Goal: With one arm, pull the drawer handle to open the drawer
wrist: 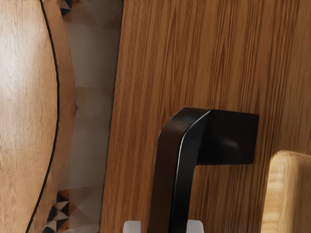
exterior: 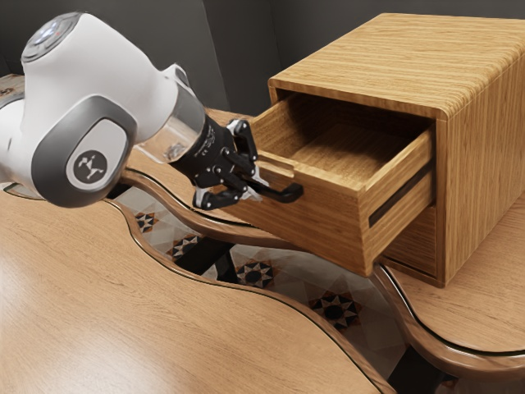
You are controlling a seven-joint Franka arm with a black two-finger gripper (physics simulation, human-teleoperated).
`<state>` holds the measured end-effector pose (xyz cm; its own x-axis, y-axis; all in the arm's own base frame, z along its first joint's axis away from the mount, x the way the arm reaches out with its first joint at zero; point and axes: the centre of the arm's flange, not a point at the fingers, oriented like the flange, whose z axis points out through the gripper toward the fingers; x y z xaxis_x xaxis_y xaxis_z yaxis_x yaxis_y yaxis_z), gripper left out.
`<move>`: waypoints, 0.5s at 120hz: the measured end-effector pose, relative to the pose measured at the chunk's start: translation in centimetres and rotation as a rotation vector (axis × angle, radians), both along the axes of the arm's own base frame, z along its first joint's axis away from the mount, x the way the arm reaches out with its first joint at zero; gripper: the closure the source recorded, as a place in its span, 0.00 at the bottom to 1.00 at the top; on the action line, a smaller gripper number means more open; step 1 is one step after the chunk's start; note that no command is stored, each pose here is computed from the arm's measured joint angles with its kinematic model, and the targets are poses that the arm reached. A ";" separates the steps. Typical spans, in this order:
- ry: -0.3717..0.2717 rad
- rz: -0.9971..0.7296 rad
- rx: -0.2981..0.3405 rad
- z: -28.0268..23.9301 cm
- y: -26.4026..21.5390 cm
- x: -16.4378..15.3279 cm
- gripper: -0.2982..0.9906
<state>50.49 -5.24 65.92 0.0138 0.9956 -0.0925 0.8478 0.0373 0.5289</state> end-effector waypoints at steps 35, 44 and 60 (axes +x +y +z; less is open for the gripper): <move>-0.014 0.001 -0.002 -0.1 0.4 -3.8 0.82; -0.020 0.000 -0.002 0.0 0.4 -4.4 0.82; -0.022 -0.003 0.000 -0.2 0.3 -5.6 0.83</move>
